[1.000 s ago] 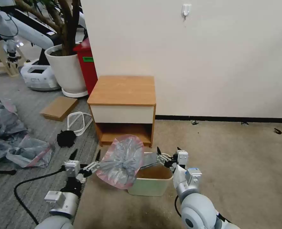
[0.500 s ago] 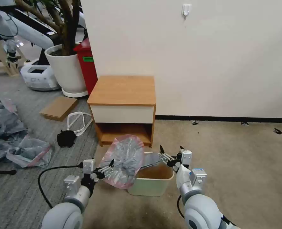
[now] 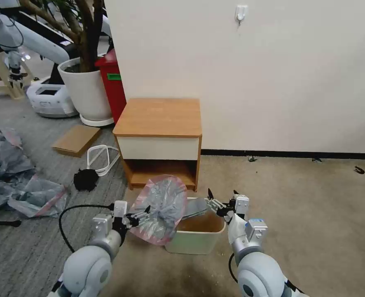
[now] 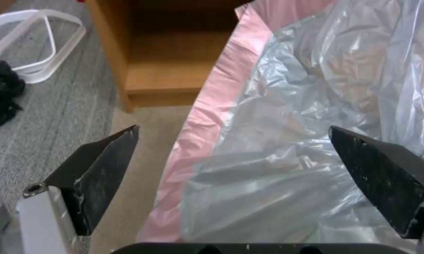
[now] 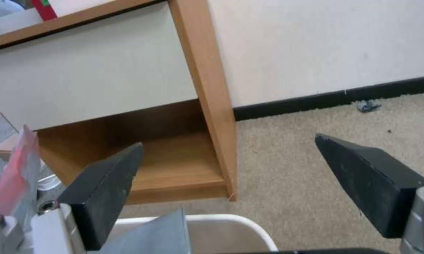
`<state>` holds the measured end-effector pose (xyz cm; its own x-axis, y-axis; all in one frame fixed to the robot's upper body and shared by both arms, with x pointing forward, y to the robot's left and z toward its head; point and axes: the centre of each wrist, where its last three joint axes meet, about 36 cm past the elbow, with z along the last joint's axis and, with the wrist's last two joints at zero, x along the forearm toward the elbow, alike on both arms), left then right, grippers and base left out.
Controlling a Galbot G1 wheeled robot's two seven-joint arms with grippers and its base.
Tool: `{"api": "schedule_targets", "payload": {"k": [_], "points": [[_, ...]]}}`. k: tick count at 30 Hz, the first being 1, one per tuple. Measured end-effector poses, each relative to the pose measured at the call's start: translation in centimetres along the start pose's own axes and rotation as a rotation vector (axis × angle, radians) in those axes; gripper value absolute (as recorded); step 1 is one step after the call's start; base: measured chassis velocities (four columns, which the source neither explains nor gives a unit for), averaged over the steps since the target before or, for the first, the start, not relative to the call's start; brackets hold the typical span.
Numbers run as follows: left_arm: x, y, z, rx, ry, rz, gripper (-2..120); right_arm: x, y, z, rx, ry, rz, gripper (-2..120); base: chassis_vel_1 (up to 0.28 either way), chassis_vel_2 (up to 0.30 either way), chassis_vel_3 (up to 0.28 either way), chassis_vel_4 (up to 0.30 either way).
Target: Pick up the garbage bag from the table and place it over the trash can.
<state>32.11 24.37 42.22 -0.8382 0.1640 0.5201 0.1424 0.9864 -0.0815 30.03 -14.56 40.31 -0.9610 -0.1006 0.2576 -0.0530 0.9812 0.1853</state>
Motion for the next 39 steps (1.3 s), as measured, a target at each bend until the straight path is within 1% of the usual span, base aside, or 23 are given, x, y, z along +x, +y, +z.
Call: {"api": "schedule_targets", "payload": {"k": [2, 6, 13, 22, 31, 39], "points": [[-0.4, 0.0, -0.4, -0.01, 0.012, 0.006, 100, -0.1, 0.0, 0.0, -0.003, 0.0, 0.003, 95, 0.0, 0.0, 0.0, 0.0], [-1.1, 0.1, -0.4, -0.024, 0.027, 0.008, 100, -0.2, 0.0, 0.1, -0.005, 0.0, 0.008, 95, 0.0, 0.0, 0.0, 0.0], [-2.8, 0.0, -0.7, -0.037, 0.033, 0.015, 100, -0.5, 0.0, 0.4, -0.007, 0.005, 0.015, 95, 0.0, 0.0, 0.0, 0.0], [-4.1, -0.2, -1.1, -0.049, 0.036, 0.017, 100, -0.5, 0.1, 0.9, -0.008, 0.007, 0.022, 95, 0.0, 0.0, 0.0, 0.0], [-5.6, -0.9, -1.5, -0.061, 0.039, 0.023, 100, -0.3, 0.0, 1.1, -0.011, 0.003, 0.038, 95, 0.0, 0.0, 0.0, 0.0], [-7.7, -2.3, -1.4, -0.053, 0.034, 0.023, 100, 0.0, -0.2, 1.4, -0.012, 0.001, 0.051, 95, 0.0, 0.0, 0.0, 0.0]]}}
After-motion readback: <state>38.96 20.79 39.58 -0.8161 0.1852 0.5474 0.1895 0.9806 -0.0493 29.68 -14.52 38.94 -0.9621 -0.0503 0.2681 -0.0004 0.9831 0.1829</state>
